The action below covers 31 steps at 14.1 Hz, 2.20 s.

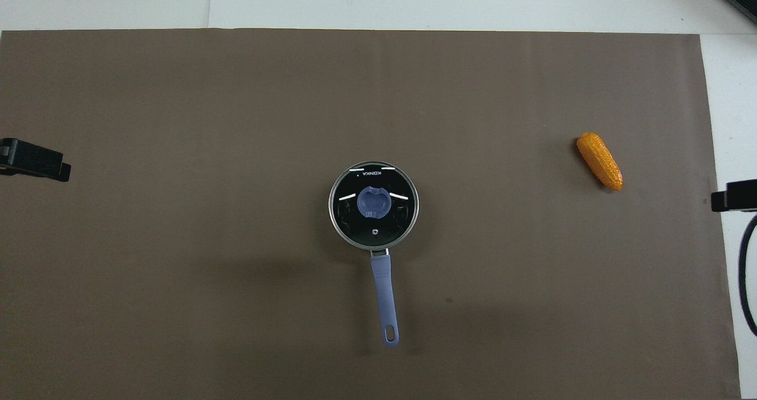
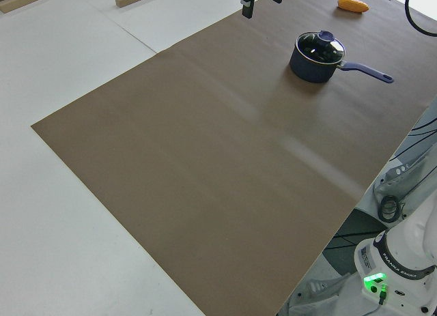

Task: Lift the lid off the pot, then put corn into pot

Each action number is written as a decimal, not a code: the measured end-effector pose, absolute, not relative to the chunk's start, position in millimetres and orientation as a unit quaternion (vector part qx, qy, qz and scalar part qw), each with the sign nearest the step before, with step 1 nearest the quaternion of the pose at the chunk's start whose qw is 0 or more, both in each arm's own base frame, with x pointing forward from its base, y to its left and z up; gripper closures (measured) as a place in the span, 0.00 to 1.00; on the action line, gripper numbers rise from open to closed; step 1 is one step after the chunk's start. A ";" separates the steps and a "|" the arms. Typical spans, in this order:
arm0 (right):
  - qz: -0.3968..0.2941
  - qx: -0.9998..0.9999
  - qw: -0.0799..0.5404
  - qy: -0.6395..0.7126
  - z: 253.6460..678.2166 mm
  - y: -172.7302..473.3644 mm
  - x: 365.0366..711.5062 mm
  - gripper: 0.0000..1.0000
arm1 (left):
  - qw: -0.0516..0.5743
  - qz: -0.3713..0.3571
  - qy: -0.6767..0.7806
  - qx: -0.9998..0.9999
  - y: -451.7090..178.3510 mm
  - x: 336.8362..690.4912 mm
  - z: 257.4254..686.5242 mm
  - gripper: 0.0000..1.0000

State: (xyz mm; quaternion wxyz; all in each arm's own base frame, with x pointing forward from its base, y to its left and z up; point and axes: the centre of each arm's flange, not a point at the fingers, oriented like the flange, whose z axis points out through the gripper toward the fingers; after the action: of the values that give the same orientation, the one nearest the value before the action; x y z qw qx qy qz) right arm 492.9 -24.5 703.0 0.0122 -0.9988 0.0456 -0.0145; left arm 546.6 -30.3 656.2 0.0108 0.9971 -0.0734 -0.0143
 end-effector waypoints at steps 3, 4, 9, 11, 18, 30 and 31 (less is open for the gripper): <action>-0.014 -0.999 0.012 0.046 703.0 -24.5 492.9 0.00 | 0.011 -0.026 -0.096 0.995 -55.3 547.4 636.1 0.00; -0.014 -0.999 0.012 0.046 703.0 -24.5 492.9 0.00 | 0.010 -0.031 -0.105 0.994 -65.8 547.3 627.4 0.00; -0.014 -0.999 0.012 0.046 703.0 -24.5 492.9 0.00 | 0.009 -0.029 -0.151 0.988 -119.3 548.1 579.1 0.00; -0.014 -0.999 0.012 0.046 703.0 -24.5 492.9 0.00 | 0.010 -0.024 -0.169 0.985 -141.0 546.0 560.4 0.00; -0.014 -0.999 0.012 0.046 703.0 -24.5 492.9 0.00 | 0.027 0.010 -0.236 0.971 -232.1 524.2 499.2 0.00; -0.014 -0.999 0.012 0.046 703.0 -24.5 492.9 0.00 | 0.052 0.034 -0.133 0.989 -407.7 467.6 434.2 0.00; -0.014 -0.999 0.012 0.046 703.0 -24.5 492.9 0.00 | 0.052 0.036 -0.128 0.990 -419.3 467.1 433.5 0.00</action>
State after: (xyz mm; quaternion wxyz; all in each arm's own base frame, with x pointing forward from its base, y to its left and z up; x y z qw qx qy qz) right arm 492.9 -24.5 703.0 0.0122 -0.9988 0.0456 -0.0145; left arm 467.1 -419.3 433.5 0.0515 0.9898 -0.1277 0.0355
